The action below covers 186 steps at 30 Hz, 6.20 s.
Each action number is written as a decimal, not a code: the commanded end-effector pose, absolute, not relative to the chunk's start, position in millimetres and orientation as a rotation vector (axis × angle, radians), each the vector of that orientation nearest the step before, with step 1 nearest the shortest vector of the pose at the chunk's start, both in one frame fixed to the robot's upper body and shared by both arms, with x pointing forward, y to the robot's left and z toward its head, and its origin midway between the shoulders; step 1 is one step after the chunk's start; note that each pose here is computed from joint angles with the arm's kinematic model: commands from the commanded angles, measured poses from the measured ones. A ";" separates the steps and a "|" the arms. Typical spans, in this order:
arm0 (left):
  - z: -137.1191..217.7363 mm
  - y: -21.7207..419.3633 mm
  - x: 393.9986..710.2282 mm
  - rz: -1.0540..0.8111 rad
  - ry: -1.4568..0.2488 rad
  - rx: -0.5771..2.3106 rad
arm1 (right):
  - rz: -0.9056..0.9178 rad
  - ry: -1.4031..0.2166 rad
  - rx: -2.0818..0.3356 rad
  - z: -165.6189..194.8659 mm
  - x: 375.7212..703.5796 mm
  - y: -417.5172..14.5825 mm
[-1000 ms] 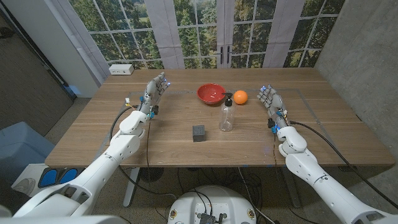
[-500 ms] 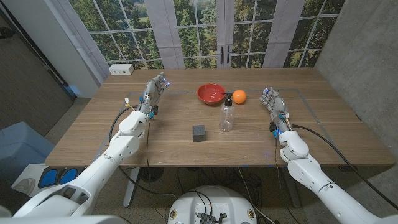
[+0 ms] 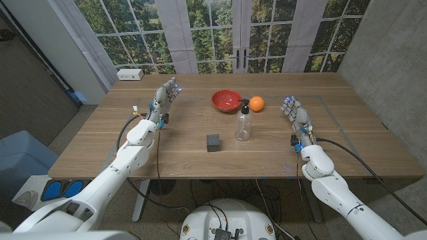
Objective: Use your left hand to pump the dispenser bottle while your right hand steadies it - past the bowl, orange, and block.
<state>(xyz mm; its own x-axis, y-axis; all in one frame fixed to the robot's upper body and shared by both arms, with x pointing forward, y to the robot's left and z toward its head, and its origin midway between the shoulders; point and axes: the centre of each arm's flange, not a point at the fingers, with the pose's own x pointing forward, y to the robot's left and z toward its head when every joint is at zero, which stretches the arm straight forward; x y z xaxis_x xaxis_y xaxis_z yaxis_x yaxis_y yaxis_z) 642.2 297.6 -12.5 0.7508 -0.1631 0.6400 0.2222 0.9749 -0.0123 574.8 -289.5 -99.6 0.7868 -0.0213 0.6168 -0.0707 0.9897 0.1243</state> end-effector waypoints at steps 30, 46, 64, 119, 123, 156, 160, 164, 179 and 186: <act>-5.6 301.9 640.3 -0.234 -0.707 -0.083 | 0.085 -0.685 -0.043 -113.5 556.2 -273.9; 3.4 293.9 643.7 -0.251 -0.712 -0.073 | 0.049 -0.696 -0.187 -115.4 553.7 -265.6; 7.6 289.3 637.5 -0.251 -0.714 -0.070 | 0.053 -0.765 -0.274 -124.9 553.4 -247.8; 1.8 287.2 628.7 -0.246 -0.719 -0.081 | 0.158 -0.831 -0.604 -102.8 560.6 -202.2; 2.4 286.1 630.1 -0.246 -0.716 -0.082 | 0.174 -0.835 -0.608 -100.8 561.6 -199.5; 4.3 286.8 625.0 -0.233 -0.720 -0.072 | 0.207 -0.832 -0.746 -93.7 569.0 -180.6; 3.6 287.5 624.1 -0.231 -0.722 -0.075 | 0.192 -0.812 -0.755 -93.2 570.7 -179.2; 3.8 288.1 622.5 -0.231 -0.723 -0.073 | 0.170 -0.814 -0.789 -93.6 570.1 -176.3; 9.1 290.9 623.2 -0.241 -0.710 -0.082 | 0.061 -0.945 -0.857 -100.6 561.3 -163.6; 3.6 291.8 616.4 -0.224 -0.709 -0.088 | 0.017 -0.969 -0.856 -103.4 564.0 -163.5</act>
